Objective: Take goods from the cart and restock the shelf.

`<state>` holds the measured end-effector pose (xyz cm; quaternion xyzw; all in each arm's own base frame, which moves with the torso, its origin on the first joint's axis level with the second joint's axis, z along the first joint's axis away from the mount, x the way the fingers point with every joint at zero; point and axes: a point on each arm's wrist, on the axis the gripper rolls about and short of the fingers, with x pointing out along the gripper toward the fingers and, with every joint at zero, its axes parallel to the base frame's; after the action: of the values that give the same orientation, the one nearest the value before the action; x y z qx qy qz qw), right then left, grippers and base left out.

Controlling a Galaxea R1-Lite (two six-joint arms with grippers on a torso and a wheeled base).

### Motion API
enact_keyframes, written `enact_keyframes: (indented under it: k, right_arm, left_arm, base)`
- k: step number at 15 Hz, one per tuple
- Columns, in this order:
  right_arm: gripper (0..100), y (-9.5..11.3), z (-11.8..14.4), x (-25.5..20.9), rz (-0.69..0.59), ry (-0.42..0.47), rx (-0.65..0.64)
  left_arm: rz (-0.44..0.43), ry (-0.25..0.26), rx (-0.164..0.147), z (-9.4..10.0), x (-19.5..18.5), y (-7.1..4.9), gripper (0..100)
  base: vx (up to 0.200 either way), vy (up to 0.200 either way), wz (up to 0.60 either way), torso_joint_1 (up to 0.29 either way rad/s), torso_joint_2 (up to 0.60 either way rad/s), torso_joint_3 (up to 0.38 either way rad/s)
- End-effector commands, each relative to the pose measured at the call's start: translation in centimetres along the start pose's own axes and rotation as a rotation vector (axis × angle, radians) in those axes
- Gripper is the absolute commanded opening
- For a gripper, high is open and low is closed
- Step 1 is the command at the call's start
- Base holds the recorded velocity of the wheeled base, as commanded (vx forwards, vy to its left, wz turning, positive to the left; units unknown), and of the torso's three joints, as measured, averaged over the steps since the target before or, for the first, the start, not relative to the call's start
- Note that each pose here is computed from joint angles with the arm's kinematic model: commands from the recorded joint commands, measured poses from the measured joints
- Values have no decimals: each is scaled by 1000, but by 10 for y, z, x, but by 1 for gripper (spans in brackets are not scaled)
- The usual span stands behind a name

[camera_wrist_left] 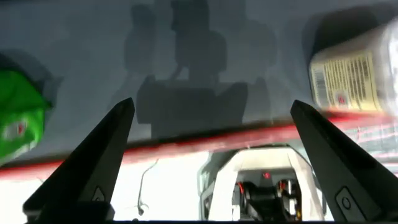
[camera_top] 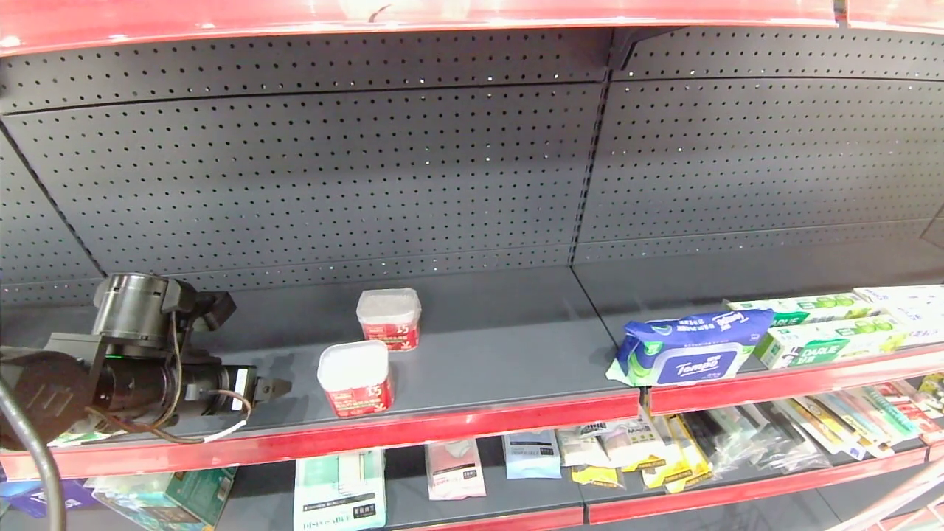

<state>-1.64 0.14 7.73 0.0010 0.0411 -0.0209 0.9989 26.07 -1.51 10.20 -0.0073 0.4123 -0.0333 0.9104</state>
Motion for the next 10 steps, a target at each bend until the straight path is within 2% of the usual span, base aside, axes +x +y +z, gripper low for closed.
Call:
enact_keyframes:
  k: [1, 6, 10]
  right_arm:
    - [100, 0, 0, 0, 0, 2, 0]
    - [100, 0, 0, 0, 0, 2, 0]
    - [100, 0, 0, 0, 0, 2, 0]
  left_arm:
    - [-4, 23, 6, 2, 16, -2, 100]
    - [-28, 15, 31, 14, 30, -12, 100]
    - [-35, 6, 34, 19, 34, -14, 100]
  base:
    - [0, 0, 0, 0, 0, 0]
    - [0, 0, 0, 0, 0, 0]
    - [0, 0, 0, 0, 0, 0]
